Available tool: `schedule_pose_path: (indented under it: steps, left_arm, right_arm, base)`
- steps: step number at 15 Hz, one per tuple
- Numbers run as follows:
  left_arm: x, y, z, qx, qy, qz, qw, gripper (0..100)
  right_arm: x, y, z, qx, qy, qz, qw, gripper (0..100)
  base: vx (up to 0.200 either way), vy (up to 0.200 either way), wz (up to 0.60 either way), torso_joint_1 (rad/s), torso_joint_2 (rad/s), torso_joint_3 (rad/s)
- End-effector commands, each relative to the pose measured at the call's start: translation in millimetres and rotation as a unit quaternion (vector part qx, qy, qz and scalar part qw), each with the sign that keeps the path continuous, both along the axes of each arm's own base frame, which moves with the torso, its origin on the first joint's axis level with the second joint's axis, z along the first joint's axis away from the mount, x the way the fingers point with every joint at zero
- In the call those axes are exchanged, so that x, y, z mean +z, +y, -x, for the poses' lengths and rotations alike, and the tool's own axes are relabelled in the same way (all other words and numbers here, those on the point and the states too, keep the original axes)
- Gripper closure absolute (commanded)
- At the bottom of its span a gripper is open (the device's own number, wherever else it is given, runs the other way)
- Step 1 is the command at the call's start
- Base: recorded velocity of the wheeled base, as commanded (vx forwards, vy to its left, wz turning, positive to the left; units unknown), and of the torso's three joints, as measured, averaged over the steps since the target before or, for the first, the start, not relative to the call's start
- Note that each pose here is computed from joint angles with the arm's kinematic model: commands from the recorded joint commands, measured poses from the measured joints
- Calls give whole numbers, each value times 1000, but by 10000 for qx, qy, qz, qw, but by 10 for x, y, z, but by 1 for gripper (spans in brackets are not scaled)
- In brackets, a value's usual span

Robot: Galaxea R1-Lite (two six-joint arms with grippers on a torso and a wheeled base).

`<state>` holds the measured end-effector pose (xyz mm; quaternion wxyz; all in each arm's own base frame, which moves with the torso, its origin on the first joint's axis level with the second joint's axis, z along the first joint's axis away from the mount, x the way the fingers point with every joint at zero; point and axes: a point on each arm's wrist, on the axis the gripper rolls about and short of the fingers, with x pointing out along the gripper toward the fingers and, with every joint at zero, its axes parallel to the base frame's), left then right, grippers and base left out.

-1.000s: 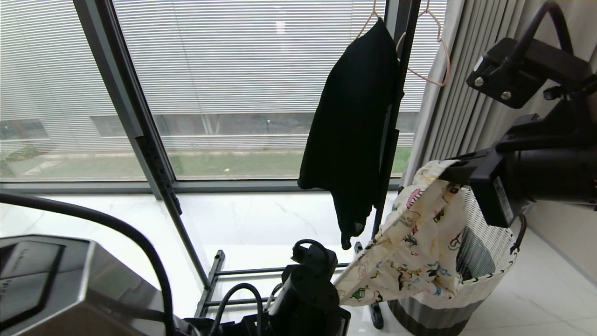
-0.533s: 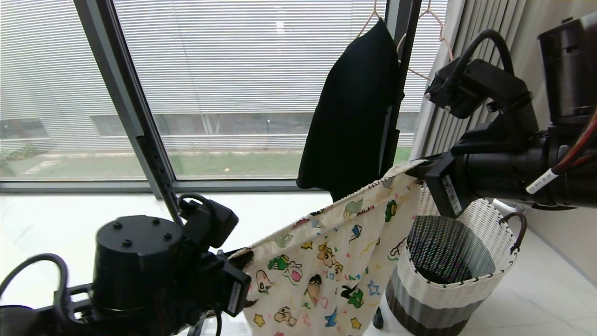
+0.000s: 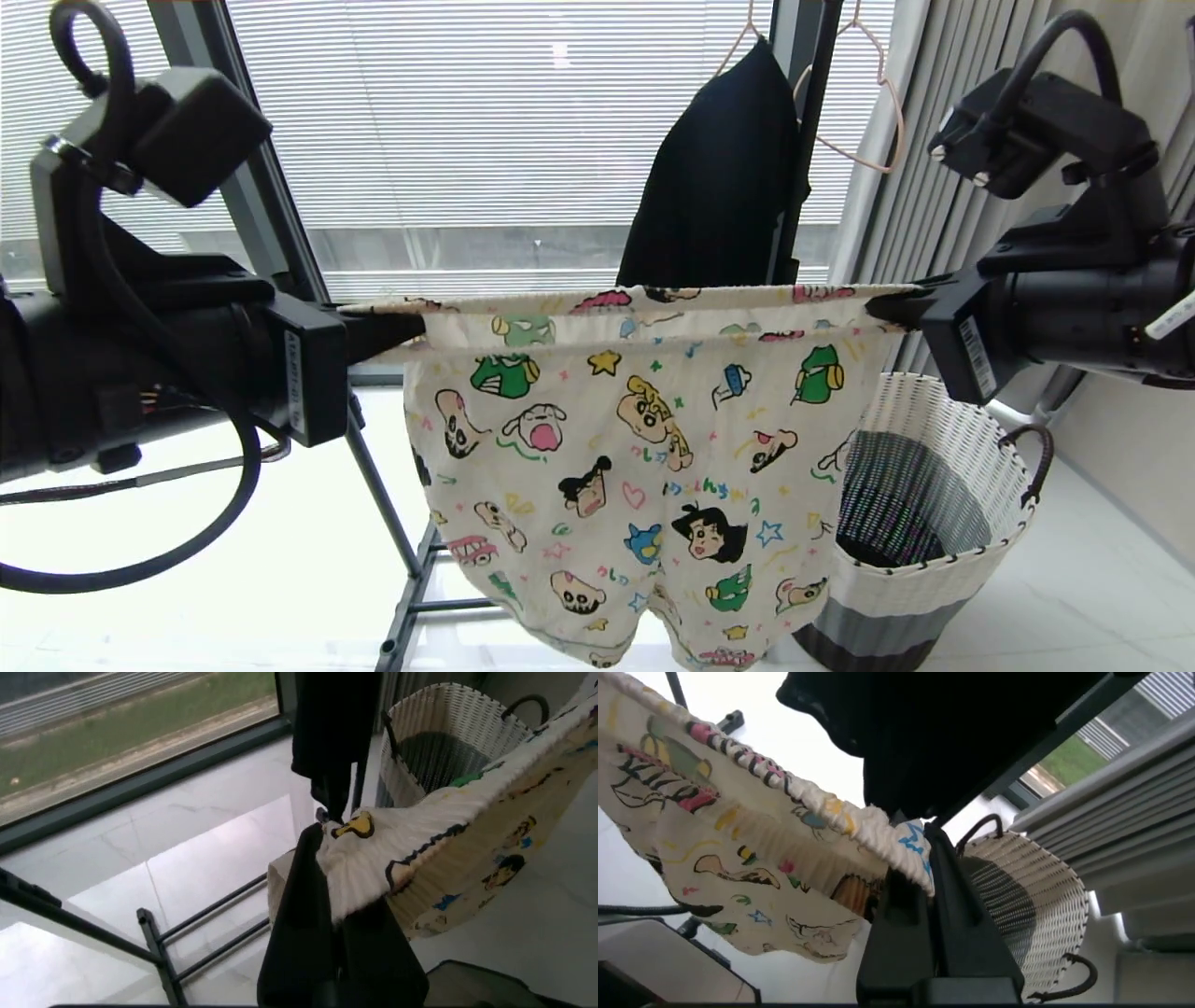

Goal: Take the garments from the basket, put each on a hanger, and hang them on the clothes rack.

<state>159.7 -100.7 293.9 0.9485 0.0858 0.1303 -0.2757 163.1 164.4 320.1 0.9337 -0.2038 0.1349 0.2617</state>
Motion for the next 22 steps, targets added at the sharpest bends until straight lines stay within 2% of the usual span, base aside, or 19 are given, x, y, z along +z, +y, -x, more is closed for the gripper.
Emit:
schedule_pose_path:
  steps: [1,3,8,11,13,15,18,20,22]
  left_arm:
    - [167,4,85,-175,-239,79,9995,100]
    - [168,-2,101,-419,-322,-27,9986,100]
    - [192,-78,182,-908,-376,77,9951,100]
    - [208,-311,-11,-1063,-696,278,9915,100]
    - [256,-513,-160,-1188,-858,396,9884,100]
    - [314,-603,-220,-1246,-913,440,9870,100]
    - [323,-608,-227,-1230,-916,447,9872,100]
    - [254,-515,-125,-1174,-814,401,9889,100]
    - [103,-362,63,-1141,-404,206,9924,100]
  right_arm:
    - [122,-128,56,-104,-158,-151,9997,100]
    - [147,-171,52,-157,-194,-187,9995,100]
    - [190,-249,152,-68,-211,-203,9995,100]
    - [182,-450,549,712,20,-23,9975,100]
    - [66,-515,846,1415,69,181,9898,100]
    - [-2,-493,941,1747,112,276,9842,100]
    - [-10,-445,919,1756,138,314,9839,100]
    - [65,-365,770,1464,79,215,9890,100]
    - [224,-124,477,1175,-179,-109,9929,100]
  base:
    - [0,0,0,0,0,0]
    - [0,0,0,0,0,0]
    - [0,0,0,0,0,0]
    - [0,0,0,0,0,0]
    - [0,0,0,0,0,0]
    - [0,0,0,0,0,0]
    - [0,0,0,0,0,0]
    - [0,0,0,0,0,0]
    - [0,0,0,0,0,0]
